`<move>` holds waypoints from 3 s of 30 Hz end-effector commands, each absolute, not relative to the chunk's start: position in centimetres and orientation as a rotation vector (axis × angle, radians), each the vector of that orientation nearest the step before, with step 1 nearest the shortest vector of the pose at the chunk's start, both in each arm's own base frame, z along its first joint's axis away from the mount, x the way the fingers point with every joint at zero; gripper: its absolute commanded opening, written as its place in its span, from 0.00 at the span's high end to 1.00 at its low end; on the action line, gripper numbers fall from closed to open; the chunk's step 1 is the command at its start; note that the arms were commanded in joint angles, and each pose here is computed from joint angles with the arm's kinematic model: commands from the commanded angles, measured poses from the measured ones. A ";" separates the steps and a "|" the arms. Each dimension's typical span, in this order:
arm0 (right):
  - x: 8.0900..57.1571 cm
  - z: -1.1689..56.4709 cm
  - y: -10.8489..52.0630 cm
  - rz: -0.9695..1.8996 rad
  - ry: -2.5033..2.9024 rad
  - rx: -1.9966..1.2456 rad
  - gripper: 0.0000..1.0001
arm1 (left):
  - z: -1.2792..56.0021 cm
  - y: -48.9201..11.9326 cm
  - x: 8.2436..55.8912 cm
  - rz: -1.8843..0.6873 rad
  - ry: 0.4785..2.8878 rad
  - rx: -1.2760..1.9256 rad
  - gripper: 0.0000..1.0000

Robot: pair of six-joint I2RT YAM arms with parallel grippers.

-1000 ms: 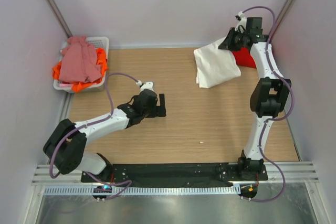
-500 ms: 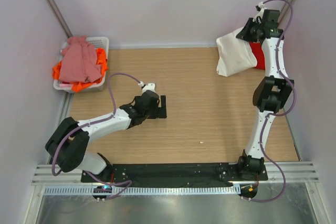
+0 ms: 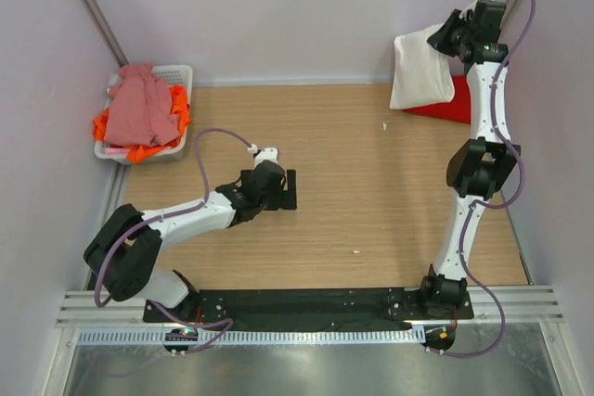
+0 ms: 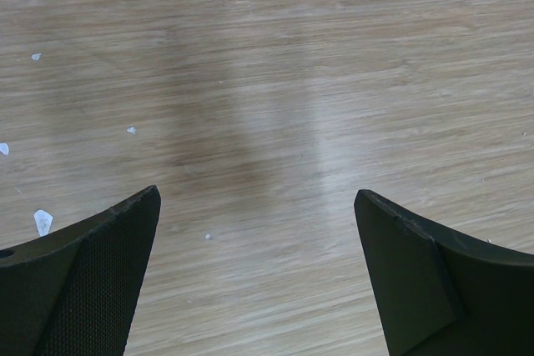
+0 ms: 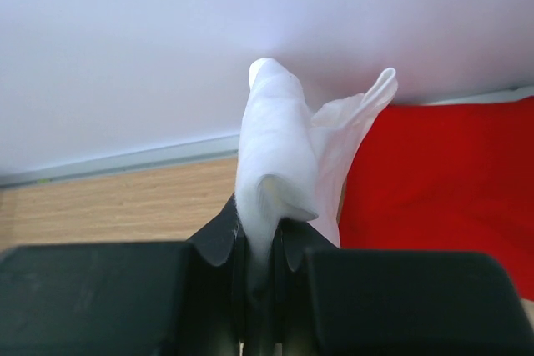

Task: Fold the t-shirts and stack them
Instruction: Neatly place the folded tshirt to the corner

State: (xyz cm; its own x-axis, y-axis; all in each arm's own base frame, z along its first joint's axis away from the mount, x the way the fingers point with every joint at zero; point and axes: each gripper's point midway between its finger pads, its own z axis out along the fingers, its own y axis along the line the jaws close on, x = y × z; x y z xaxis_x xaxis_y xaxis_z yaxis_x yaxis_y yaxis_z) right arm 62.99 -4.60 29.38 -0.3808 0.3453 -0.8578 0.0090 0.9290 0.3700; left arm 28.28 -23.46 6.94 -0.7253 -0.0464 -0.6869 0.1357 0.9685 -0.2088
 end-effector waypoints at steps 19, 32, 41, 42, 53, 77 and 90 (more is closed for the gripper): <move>65.4 30.7 -11.2 0.312 1.790 0.338 0.99 | 8.7 -25.0 29.8 -0.285 2.290 0.087 0.00; 67.4 25.9 -17.8 0.324 1.740 0.394 0.99 | 8.7 -25.1 29.7 -0.278 2.293 0.100 0.00; 69.0 19.4 -23.7 0.168 1.716 0.437 0.99 | 8.9 -25.1 29.6 -0.284 2.283 0.098 0.01; 69.1 19.1 -24.1 0.153 1.711 0.441 0.99 | 9.0 -25.1 29.7 -0.284 2.280 0.096 0.00; 67.4 13.1 -30.7 -0.242 1.724 0.599 0.17 | 9.3 -25.1 29.5 -0.287 2.261 0.096 0.00; 51.1 28.9 -27.3 -0.215 1.625 1.069 0.00 | 9.9 -25.4 29.2 -0.311 2.211 0.100 0.00; 48.8 12.4 -16.5 0.332 2.051 1.116 0.16 | 10.2 -25.3 29.1 -0.322 2.199 0.099 0.01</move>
